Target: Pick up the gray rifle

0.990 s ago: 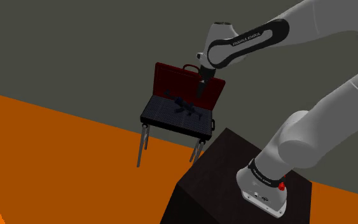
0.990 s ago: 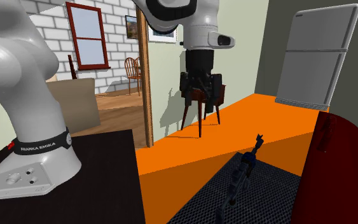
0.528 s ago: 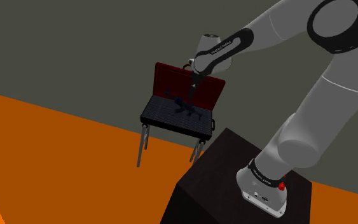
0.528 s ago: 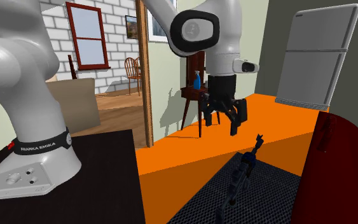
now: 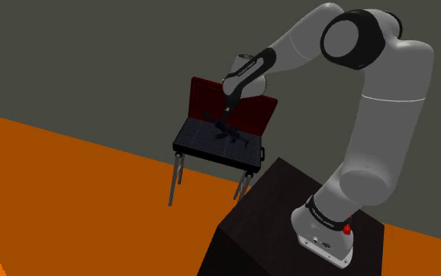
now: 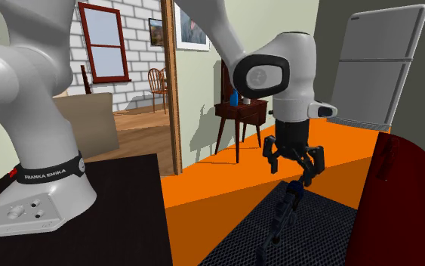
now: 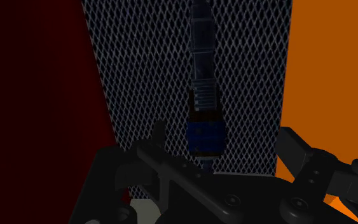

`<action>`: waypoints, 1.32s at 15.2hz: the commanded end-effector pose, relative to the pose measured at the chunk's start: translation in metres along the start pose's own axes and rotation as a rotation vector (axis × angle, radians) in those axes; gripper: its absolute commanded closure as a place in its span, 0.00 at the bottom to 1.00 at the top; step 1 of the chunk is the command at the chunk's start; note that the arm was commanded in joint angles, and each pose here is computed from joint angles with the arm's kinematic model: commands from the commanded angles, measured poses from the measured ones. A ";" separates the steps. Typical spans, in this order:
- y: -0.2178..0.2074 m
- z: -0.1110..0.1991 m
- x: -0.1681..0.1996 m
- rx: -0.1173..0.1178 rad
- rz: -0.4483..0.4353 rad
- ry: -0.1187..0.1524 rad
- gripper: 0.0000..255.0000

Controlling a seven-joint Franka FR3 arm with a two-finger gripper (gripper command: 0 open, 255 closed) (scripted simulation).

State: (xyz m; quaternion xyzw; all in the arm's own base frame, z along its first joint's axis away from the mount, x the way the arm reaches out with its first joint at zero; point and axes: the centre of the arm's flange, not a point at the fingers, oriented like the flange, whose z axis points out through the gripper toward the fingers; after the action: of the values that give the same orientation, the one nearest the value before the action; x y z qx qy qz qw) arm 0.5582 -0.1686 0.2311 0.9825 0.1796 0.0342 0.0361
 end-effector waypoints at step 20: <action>0.006 0.050 0.004 -0.002 -0.005 0.006 1.00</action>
State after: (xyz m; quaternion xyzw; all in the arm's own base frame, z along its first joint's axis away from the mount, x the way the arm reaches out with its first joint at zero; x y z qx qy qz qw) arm 0.5681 -0.1746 0.1826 0.9818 0.1827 0.0377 0.0365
